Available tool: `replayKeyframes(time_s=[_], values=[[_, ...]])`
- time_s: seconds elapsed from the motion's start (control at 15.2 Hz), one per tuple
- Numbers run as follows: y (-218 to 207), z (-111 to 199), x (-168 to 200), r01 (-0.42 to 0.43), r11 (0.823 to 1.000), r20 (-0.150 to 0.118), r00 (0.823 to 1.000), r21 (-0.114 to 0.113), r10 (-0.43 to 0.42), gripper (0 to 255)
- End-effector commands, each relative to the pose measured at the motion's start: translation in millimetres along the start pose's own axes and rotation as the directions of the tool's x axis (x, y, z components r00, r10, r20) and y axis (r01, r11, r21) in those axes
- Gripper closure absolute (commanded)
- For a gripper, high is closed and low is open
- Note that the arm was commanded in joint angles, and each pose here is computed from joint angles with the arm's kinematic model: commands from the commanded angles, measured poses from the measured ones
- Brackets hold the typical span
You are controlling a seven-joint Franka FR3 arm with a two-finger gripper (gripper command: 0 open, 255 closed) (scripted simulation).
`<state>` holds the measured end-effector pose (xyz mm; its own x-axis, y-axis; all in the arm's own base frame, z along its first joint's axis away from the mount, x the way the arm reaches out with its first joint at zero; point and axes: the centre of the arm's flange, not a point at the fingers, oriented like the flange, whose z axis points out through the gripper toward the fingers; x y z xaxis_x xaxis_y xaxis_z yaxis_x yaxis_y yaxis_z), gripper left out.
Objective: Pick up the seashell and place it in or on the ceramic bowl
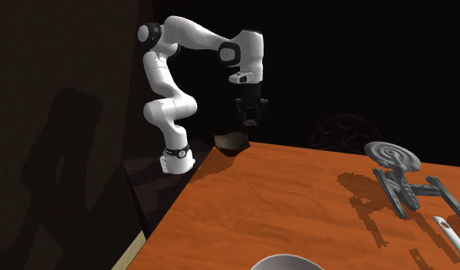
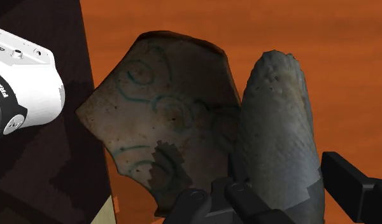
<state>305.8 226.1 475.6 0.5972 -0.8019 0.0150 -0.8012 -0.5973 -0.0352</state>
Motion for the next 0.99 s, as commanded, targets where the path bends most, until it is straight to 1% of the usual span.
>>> replayKeyframes(time_s=[0.0, 0.26, 0.92], values=[[28, -2, 6, 0.001, 1.000, 0.002, 1.000, 0.001, -0.001, 255], [80, -4, 16, 0.001, 1.000, 0.002, 1.000, 0.001, -0.001, 255], [82, 49, 15, 0.001, 1.000, 0.002, 1.000, 0.001, -0.001, 255]])
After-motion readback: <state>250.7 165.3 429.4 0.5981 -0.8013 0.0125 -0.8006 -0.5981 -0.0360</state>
